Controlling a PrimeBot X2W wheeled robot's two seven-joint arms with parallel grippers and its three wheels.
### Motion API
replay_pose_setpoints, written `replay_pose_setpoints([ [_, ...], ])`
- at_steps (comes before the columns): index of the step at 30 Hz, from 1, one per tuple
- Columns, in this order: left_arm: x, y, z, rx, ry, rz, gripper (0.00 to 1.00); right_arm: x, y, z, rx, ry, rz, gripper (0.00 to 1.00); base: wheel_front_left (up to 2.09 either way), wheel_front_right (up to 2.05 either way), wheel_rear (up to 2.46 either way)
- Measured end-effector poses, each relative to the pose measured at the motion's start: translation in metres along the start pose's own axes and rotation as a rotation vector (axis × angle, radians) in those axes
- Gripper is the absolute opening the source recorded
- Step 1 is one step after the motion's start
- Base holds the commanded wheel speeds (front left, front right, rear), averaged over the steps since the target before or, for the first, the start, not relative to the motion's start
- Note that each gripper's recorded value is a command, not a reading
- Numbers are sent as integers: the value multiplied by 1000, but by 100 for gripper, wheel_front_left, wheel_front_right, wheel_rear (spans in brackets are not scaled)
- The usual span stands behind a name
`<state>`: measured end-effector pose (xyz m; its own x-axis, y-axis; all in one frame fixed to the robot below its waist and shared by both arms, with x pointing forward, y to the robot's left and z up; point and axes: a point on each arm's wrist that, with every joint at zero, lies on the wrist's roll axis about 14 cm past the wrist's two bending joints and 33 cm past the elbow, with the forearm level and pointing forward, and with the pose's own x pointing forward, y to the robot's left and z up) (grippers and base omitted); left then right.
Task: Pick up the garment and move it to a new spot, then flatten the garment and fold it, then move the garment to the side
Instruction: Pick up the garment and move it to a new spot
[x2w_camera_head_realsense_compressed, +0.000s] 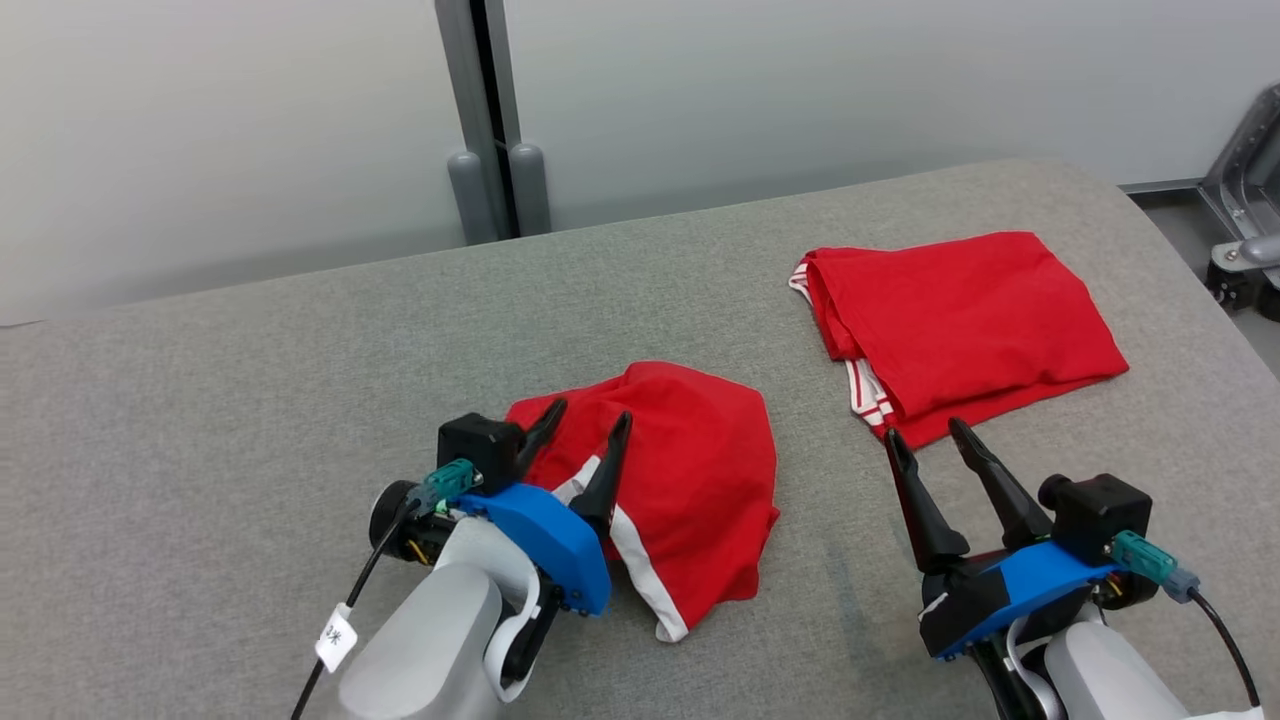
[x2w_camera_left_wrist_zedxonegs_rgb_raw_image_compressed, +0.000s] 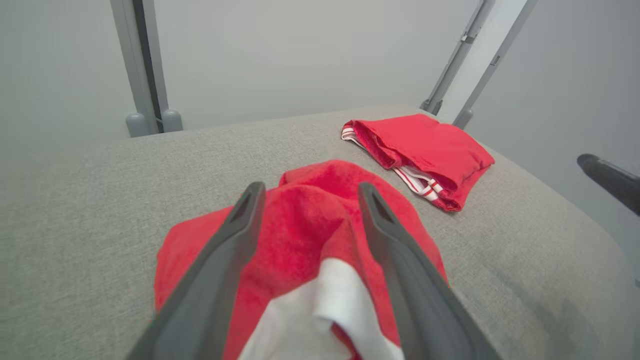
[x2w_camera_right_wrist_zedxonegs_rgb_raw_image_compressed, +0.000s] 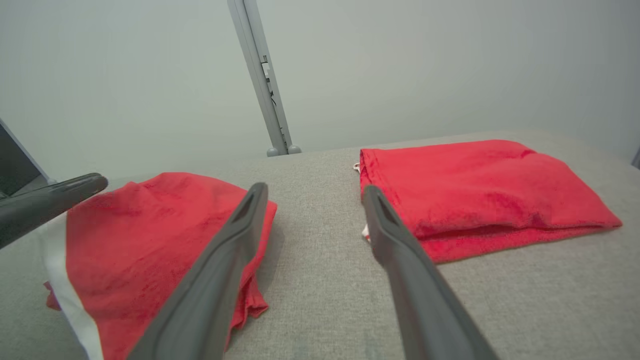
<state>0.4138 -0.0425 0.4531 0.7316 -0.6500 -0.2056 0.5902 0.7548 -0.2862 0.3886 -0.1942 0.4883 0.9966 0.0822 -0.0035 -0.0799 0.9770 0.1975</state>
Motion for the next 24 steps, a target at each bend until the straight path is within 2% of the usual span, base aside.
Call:
replay_pose_setpoints([
  [4, -5, 8, 28, -4, -109, 26, 100, 4, 8, 2, -1, -7, 27, 100, 0, 0, 0],
  [8, -20, 31, 58, 23, -210, 104, 100, 5, 16, 4, -2, -13, 49, 100, 0, 0, 0],
  [18, -101, 101, 80, 106, -343, 373, 100, 5, 28, 17, -20, -52, 91, 100, 0, 0, 0],
  [24, -152, 126, 97, 108, -452, 525, 100, 4, 28, 24, -18, -79, 89, 100, 0, 0, 0],
])
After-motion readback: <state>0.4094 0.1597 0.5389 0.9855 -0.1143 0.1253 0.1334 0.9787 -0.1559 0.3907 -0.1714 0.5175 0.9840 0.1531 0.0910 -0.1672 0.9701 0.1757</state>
